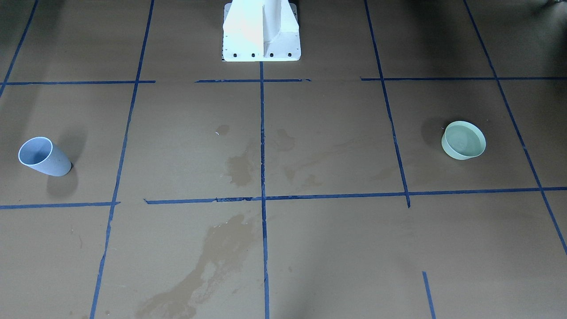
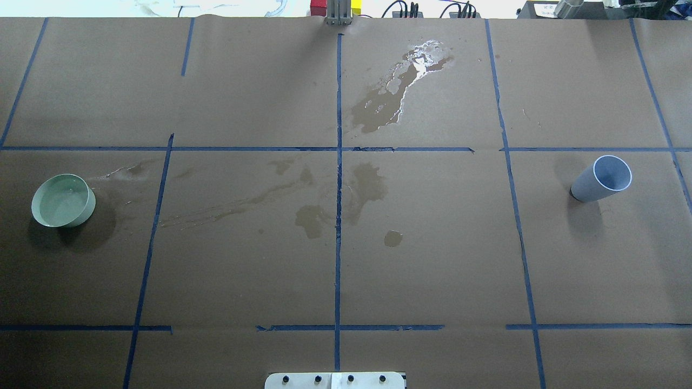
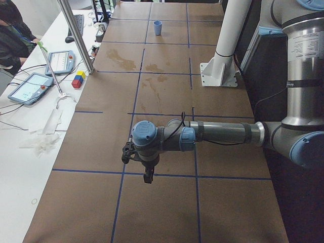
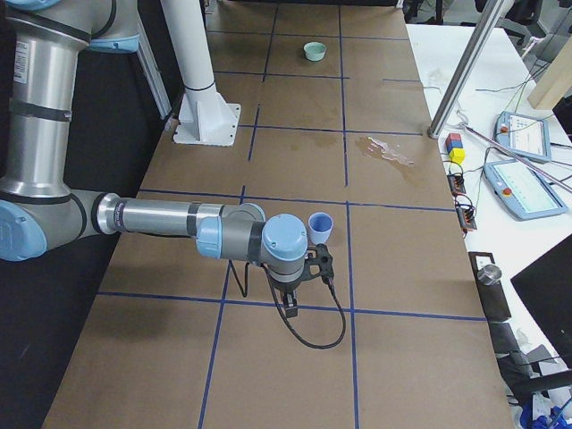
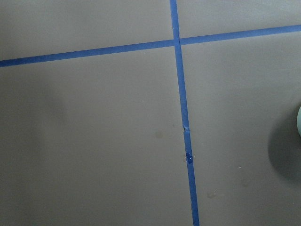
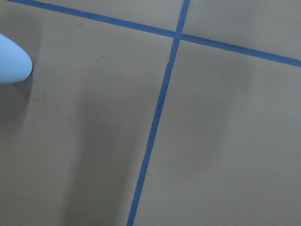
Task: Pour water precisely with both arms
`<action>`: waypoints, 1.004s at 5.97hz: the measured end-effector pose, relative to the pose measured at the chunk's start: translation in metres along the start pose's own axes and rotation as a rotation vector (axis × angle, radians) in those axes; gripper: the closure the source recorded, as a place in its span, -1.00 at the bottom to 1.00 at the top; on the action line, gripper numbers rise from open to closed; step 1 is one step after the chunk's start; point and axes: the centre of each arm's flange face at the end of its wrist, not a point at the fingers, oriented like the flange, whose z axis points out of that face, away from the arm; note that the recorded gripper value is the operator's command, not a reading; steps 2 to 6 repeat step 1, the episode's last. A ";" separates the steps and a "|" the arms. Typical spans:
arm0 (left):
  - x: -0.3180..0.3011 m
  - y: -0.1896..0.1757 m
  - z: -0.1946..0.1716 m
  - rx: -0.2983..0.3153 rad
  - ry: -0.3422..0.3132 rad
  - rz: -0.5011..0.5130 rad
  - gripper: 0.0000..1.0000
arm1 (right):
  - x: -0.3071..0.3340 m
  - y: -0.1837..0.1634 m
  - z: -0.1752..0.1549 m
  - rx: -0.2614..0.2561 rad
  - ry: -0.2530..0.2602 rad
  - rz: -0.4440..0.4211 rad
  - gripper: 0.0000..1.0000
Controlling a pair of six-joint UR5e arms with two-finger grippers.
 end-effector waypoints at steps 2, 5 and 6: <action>0.000 0.000 0.000 0.001 0.000 0.001 -1.00 | 0.000 -0.001 0.000 0.000 0.000 -0.002 -1.00; 0.000 0.000 0.000 0.001 0.000 0.001 -1.00 | 0.000 -0.001 0.000 0.000 0.000 -0.002 -1.00; 0.000 0.000 0.000 0.001 0.000 0.001 -1.00 | 0.000 -0.001 0.000 0.000 0.000 -0.002 -1.00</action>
